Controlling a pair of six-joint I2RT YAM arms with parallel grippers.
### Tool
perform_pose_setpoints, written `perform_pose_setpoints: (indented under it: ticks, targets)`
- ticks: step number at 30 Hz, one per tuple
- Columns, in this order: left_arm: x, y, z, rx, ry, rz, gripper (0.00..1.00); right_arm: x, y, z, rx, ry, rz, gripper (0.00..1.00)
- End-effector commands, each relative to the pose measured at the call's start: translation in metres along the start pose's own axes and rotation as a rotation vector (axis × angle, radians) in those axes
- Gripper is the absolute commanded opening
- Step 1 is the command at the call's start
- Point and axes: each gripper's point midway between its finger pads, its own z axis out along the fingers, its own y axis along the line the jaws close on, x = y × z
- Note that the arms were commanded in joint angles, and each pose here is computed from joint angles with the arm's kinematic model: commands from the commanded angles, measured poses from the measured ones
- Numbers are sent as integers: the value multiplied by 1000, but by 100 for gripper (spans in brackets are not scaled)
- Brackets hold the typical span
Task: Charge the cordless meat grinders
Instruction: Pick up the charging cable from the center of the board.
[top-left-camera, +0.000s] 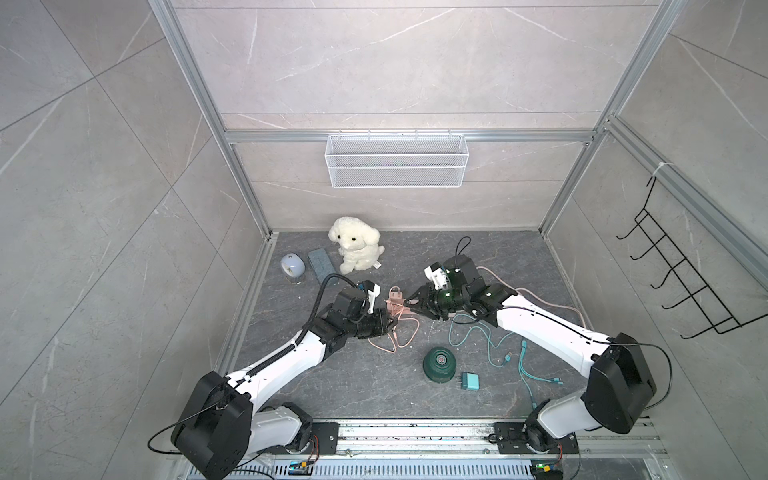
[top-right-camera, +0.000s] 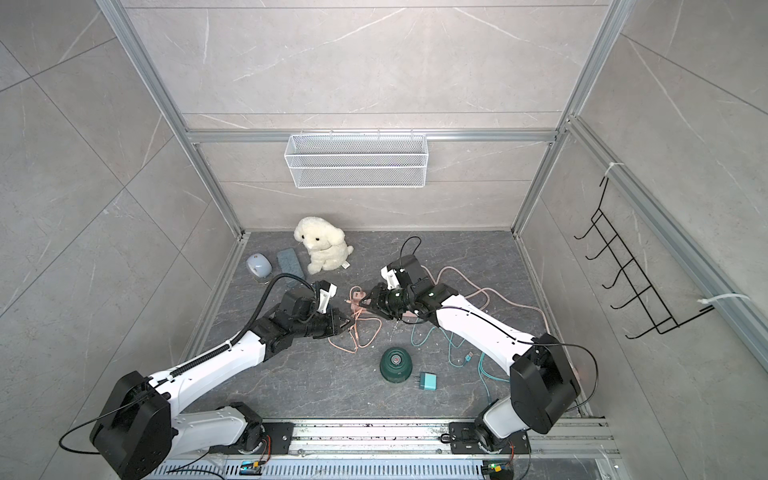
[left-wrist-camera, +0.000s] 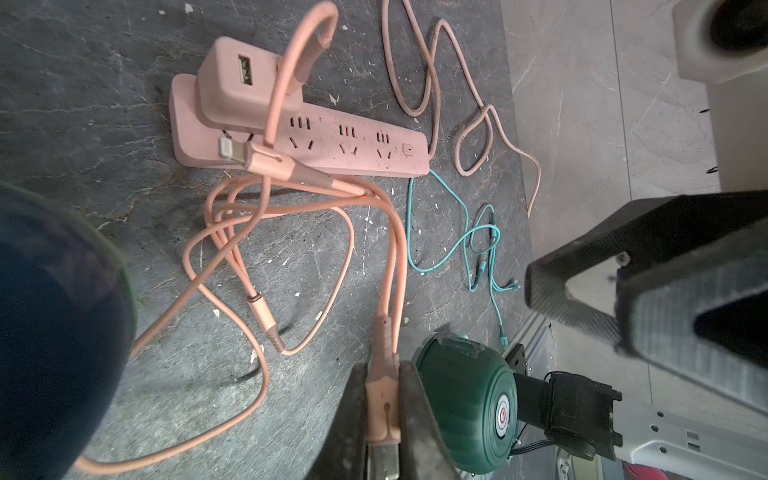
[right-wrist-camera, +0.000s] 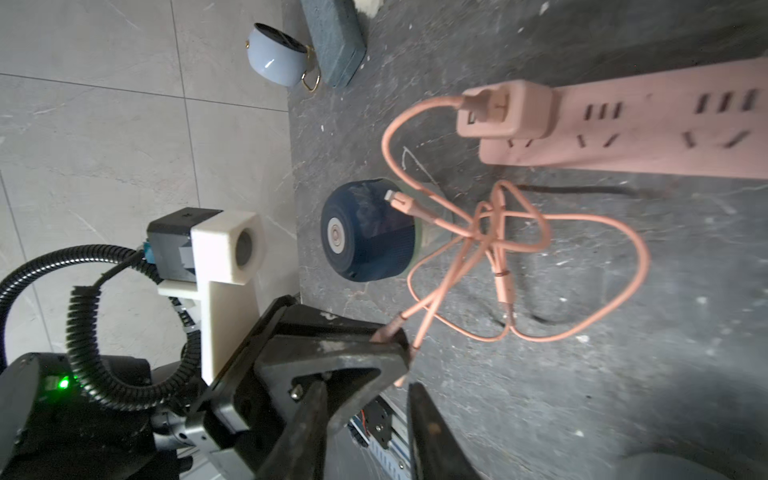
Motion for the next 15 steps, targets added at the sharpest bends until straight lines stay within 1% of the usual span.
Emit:
perform_pose_setpoints:
  ticks: [1, 9, 15]
  targets:
    - [-9, -23, -8, 57, -20, 70, 0, 3, -1, 24, -24, 12, 71, 35]
    - [-8, -27, -13, 73, -24, 98, 0, -6, -18, 46, 4, -22, 94, 35]
    - [-8, -29, -15, 79, -30, 105, 0, -5, -32, 60, 42, -1, 112, 35]
